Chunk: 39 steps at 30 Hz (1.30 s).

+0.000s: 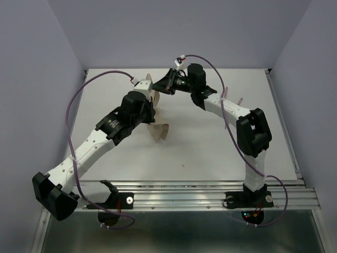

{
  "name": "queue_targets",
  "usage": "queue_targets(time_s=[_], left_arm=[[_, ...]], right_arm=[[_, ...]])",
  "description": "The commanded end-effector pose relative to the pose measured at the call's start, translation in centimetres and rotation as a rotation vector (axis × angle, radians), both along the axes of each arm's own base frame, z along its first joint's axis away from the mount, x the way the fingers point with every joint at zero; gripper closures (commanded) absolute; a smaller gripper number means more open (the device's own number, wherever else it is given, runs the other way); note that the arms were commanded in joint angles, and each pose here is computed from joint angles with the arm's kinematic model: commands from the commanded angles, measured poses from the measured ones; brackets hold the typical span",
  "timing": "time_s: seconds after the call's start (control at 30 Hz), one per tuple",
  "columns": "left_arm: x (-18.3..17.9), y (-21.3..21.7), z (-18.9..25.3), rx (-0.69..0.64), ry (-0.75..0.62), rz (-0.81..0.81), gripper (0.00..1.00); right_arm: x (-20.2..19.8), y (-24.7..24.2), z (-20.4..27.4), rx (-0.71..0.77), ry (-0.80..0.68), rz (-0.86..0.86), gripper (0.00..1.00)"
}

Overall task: Fold the napkin into a case and place the utensils inside
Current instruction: Turn over the upper triangle folded napkin at the center of the board.

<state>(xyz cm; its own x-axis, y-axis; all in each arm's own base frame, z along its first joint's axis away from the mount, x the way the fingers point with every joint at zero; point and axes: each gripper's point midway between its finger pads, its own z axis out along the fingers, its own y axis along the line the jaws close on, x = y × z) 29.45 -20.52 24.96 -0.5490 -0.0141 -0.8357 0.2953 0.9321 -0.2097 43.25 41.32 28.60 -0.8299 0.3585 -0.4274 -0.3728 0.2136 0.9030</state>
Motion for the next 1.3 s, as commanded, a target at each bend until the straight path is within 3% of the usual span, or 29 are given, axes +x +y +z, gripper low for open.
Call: queue_targets(time_s=[0.0, 0.2, 0.53, 0.83, 1.03, 1.1, 1.13, 1.17, 1.23, 1.27], left_arm=[[-5.1, -0.5, 2.2, -0.102, 0.031, -0.134, 1.0], [-8.0, 0.0, 3.5, -0.17, 0.02, -0.202, 1.0], [-10.4, 1.0, 0.3, -0.136, 0.096, -0.243, 1.0], [-7.0, 5.3, -2.5, 0.016, 0.146, 0.071, 1.0], [-4.4, 13.3, -3.1, 0.02, 0.182, 0.332, 1.0], [-3.8, 15.6, -1.8, 0.021, 0.147, 0.425, 1.0], [-3.7, 16.2, -1.2, 0.02, 0.139, 0.455, 1.0], [-3.5, 16.8, 0.2, 0.02, 0.121, 0.481, 1.0], [-3.0, 17.9, 1.2, 0.058, 0.094, 0.523, 1.0], [-2.7, 18.1, 2.2, 0.064, 0.074, 0.528, 1.0]], right_arm=[[4.6, -4.2, 2.5, 0.036, -0.097, -0.247, 0.99], [1.1, -6.5, 2.7, 0.046, -0.071, -0.278, 0.99], [-2.8, -8.6, 3.3, 0.054, -0.053, -0.304, 0.99], [-0.1, -3.3, 1.3, 0.023, -0.042, -0.211, 0.99], [2.3, 2.6, 0.6, 0.029, -0.047, -0.13, 0.99], [2.0, 5.0, 0.6, 0.057, -0.033, -0.078, 0.99], [2.5, 5.7, 3.1, 0.104, -0.074, -0.063, 0.99], [2.6, 7.3, 0.9, 0.099, -0.046, -0.025, 0.99], [3.1, 8.1, 3.3, 0.167, -0.08, 0.006, 0.99], [3.4, 8.9, 1.2, 0.163, -0.051, 0.032, 0.99]])
